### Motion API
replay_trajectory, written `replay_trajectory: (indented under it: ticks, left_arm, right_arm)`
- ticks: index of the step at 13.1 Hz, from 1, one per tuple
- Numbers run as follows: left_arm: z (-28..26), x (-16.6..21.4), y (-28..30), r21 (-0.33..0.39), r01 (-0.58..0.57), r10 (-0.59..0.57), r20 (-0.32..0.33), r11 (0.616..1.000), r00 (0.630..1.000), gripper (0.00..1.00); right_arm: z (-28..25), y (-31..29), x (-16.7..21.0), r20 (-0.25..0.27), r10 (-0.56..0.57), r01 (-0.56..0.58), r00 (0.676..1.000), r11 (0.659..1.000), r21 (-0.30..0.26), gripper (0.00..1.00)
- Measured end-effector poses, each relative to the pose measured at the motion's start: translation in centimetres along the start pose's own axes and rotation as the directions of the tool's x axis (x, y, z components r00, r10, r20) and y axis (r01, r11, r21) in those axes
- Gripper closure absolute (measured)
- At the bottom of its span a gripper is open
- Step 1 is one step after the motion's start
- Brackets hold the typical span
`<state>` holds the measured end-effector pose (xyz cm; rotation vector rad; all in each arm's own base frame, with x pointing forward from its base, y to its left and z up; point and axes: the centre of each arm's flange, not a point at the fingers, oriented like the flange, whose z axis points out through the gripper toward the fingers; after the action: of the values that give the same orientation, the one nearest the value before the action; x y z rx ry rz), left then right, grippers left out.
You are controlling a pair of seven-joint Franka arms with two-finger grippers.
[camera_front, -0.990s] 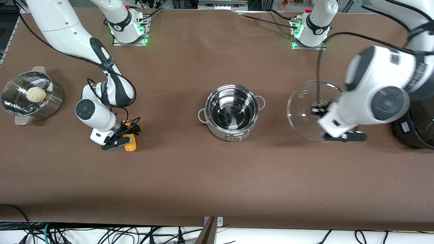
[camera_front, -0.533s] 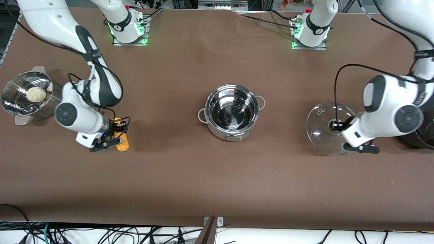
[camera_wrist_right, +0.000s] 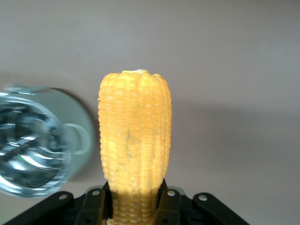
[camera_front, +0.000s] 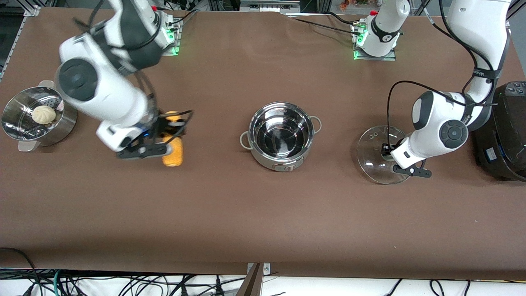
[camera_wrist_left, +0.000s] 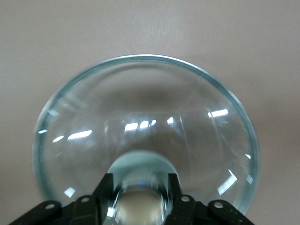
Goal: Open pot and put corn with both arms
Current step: 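Carry the corn over the open pot and release it with the right gripper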
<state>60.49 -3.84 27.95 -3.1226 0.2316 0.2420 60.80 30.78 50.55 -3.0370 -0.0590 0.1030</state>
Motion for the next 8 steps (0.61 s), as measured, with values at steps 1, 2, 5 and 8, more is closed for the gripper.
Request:
replay_trajectory:
  ticks: [1,2,5,8]
  left_arm:
    - [-3.6,0.2,0.1,0.006,0.0,0.0,-0.005,1.0,1.0,0.33]
    - [-8.0,0.1,0.3,0.014,-0.001,0.001,-0.017,1.0,1.0,0.25]
    - [-19.3,-2.0,1.6,0.034,-0.01,0.012,-0.071,0.999,0.997,0.0]
    - [-26.3,-4.2,2.9,0.048,-0.018,0.025,-0.142,0.999,0.99,0.0]
  right_arm:
    - [0.6,-3.4,-0.5,-0.008,0.034,-0.033,0.999,0.999,0.015,0.68]
    - [1.9,-6.6,-0.8,-0.018,0.068,-0.067,0.998,0.997,0.034,0.68]
    - [8.7,-14.5,-1.5,-0.043,0.124,-0.12,0.991,0.989,0.083,0.68]
    - [15.2,-19.0,-2.8,-0.04,0.129,-0.125,0.991,0.988,0.087,0.68]
